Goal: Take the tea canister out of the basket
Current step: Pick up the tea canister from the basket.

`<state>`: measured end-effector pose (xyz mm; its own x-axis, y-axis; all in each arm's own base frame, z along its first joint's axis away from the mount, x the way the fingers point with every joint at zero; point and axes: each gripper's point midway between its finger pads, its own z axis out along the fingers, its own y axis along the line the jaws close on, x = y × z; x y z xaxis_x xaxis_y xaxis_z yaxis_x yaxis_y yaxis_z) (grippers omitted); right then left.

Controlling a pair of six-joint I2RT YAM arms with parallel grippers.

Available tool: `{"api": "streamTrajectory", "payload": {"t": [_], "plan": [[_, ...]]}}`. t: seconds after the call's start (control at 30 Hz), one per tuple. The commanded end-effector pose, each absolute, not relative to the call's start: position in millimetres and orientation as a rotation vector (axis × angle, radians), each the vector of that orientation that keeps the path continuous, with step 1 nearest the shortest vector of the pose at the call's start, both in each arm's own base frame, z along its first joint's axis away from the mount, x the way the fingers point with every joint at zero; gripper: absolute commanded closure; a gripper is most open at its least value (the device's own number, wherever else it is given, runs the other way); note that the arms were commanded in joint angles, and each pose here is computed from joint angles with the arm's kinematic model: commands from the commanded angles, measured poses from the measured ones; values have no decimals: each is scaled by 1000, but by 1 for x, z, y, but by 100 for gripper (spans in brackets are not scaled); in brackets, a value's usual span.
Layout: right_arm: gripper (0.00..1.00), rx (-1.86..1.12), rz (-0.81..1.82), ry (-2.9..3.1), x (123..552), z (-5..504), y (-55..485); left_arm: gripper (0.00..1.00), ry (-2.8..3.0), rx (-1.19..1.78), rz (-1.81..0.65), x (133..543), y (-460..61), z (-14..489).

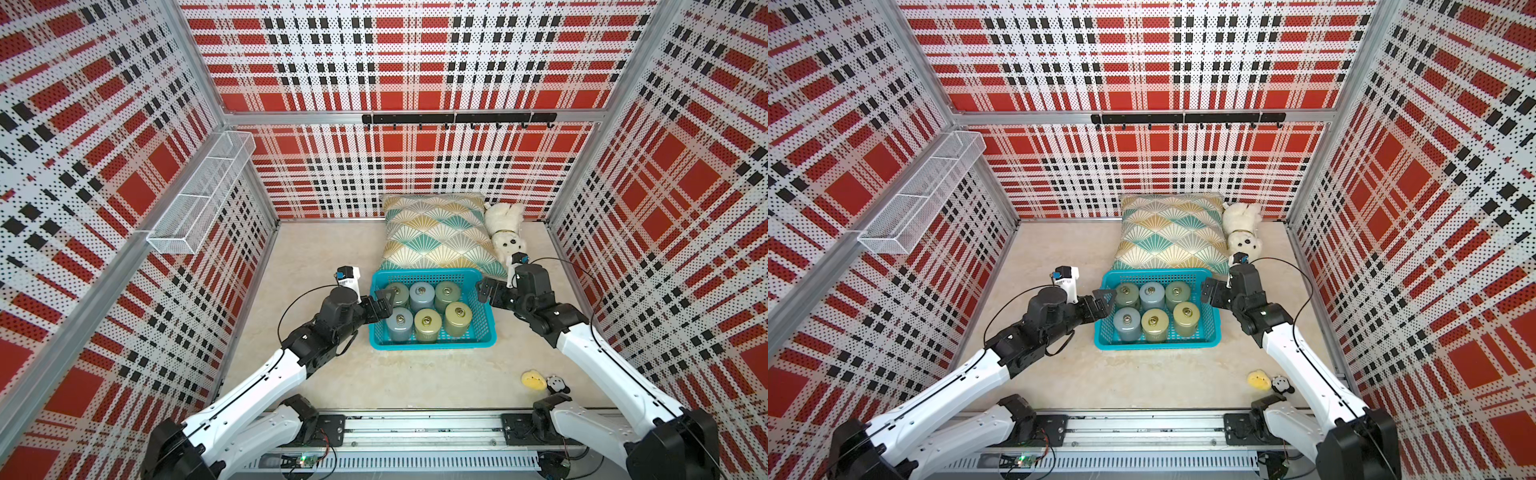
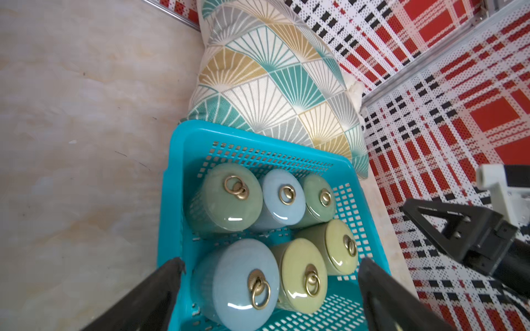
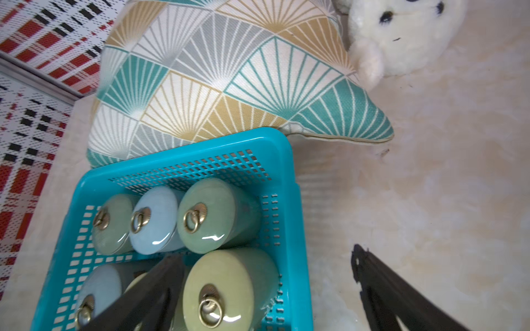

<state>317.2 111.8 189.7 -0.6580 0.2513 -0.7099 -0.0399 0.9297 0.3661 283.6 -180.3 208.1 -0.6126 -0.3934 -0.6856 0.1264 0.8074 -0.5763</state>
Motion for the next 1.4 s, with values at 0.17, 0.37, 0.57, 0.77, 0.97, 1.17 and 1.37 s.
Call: {"api": "streamTrajectory", "payload": {"t": [0.17, 0.37, 0.57, 0.77, 0.97, 1.17, 1.37], "plan": [[0, -109, 635, 2145, 296, 224, 183, 1, 2089, -239, -710, 298, -152, 217], [0, -190, 685, 2117, 292, 229, 208, 3, 2156, -160, -579, 296, -169, 220], [0, -187, 665, 2062, 291, 229, 201, 5, 2253, -25, -314, 297, -206, 215], [0, -174, 630, 2028, 284, 230, 188, 7, 2329, 48, -175, 313, -228, 199], [0, -124, 617, 1954, 272, 242, 170, 4, 2399, 101, -91, 330, -234, 175], [0, -122, 653, 1943, 267, 247, 171, 11, 2490, 112, -90, 347, -229, 150], [0, -140, 685, 1968, 267, 241, 178, 16, 2549, 136, -86, 353, -224, 131]]}}
